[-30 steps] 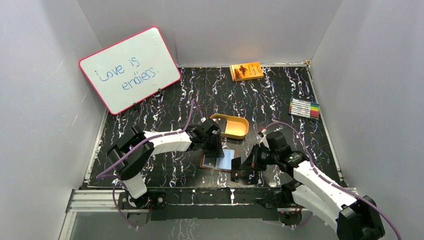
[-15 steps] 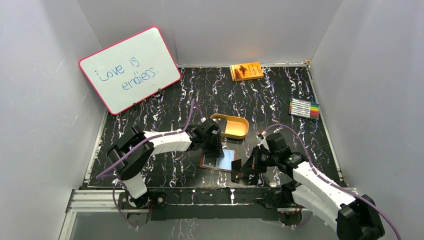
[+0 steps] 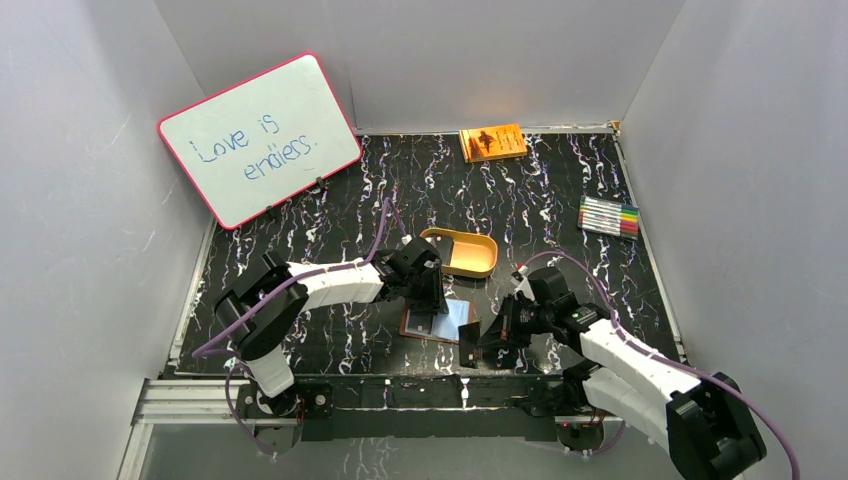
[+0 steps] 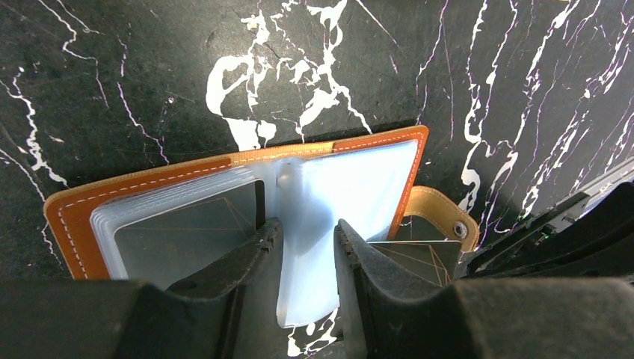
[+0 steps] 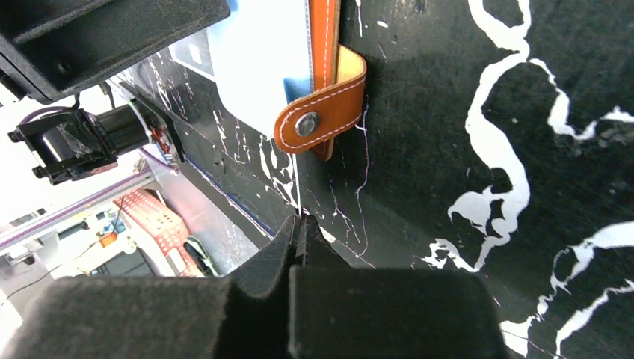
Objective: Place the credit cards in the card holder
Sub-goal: Turn over the card slot in the card holder.
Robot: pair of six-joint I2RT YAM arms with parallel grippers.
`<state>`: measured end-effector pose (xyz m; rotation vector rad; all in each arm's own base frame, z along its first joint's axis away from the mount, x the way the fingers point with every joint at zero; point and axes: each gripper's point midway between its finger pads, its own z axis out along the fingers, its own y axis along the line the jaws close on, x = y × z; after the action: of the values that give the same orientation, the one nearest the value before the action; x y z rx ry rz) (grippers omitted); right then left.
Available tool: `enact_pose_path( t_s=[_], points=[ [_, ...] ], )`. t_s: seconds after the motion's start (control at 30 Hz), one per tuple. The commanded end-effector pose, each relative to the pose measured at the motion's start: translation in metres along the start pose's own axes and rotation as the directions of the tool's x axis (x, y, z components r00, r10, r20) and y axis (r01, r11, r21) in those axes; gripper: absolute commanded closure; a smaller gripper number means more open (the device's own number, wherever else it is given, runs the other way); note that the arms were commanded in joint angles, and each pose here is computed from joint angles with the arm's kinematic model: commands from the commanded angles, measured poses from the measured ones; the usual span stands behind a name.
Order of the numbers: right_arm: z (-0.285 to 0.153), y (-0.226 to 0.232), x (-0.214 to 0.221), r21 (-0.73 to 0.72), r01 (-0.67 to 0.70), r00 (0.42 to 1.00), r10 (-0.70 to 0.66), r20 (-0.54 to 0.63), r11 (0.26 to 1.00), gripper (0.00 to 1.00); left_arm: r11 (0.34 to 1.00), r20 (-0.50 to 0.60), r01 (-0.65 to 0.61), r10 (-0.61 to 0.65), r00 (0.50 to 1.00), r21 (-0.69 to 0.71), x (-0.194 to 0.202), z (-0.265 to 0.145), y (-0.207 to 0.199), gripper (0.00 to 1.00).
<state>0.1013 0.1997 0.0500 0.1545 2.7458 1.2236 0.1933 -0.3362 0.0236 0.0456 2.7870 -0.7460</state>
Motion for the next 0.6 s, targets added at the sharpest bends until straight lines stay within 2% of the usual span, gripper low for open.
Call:
enact_pose_path(
  t_s=[0.0, 0.37, 0.47, 0.57],
  points=[
    [0.004, 0.012, -0.002, -0.069, 0.031, 0.999, -0.032, -0.015, 0.997, 1.00, 0.990, -0.064, -0.002, -0.007, 0.998, -0.138, 0.023, 0.011, 0.040, 0.69],
    [0.009, 0.019, -0.008, -0.098, 0.049, 0.998, -0.051, -0.021, 0.994, 1.00, 0.990, -0.071, -0.004, -0.006, 0.997, -0.138, 0.023, 0.012, 0.040, 0.67],
    [0.009, 0.022, -0.009, -0.106, 0.051, 0.998, -0.054, -0.018, 0.993, 1.00, 0.990, -0.072, -0.003, -0.008, 0.997, -0.144, 0.024, 0.012, 0.041, 0.71],
    [0.008, 0.024, -0.010, -0.109, 0.058, 0.998, -0.060, -0.016, 0.992, 1.00, 0.989, -0.064, -0.002, -0.008, 0.998, -0.151, 0.022, 0.011, 0.042, 0.81]
  ],
)
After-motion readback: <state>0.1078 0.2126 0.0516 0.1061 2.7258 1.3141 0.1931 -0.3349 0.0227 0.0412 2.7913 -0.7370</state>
